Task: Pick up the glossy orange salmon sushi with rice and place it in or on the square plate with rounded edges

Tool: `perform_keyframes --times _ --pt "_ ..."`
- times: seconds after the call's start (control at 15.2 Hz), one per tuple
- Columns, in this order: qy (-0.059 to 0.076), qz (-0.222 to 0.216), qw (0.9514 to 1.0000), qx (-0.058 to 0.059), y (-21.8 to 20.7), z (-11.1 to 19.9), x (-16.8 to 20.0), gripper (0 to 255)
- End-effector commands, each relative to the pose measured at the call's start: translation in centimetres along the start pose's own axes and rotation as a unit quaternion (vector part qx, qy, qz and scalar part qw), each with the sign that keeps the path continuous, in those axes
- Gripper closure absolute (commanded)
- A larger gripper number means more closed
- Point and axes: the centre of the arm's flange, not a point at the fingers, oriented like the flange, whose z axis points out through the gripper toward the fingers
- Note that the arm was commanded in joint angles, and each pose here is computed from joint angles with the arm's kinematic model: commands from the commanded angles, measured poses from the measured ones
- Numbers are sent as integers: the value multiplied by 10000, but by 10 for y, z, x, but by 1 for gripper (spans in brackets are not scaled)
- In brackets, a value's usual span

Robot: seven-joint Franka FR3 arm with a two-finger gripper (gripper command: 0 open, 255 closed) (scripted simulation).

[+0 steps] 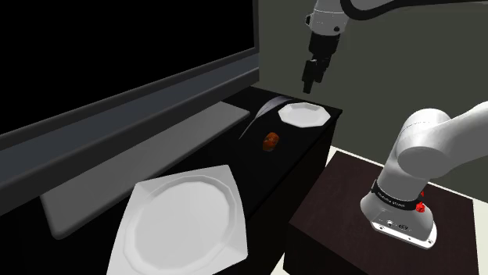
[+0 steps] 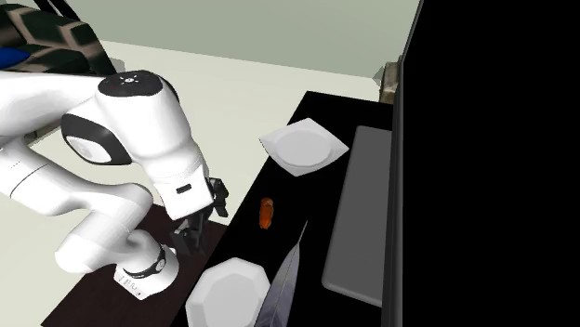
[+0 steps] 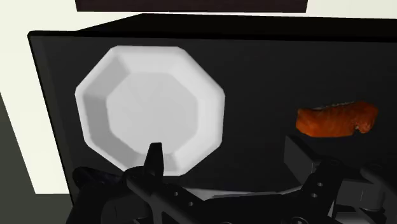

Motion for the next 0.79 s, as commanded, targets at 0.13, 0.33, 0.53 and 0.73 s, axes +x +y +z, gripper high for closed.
perform_keyframes --times 0.13,0.33,0.53,0.73 --pt "-143 722 9973 -53 -24 12 0 0" --pt "-356 1795 9830 -132 -60 31 6 0" --pt "-565 2847 9567 -209 -94 50 19 0" --pt "-767 3864 9187 -284 -123 71 38 0"
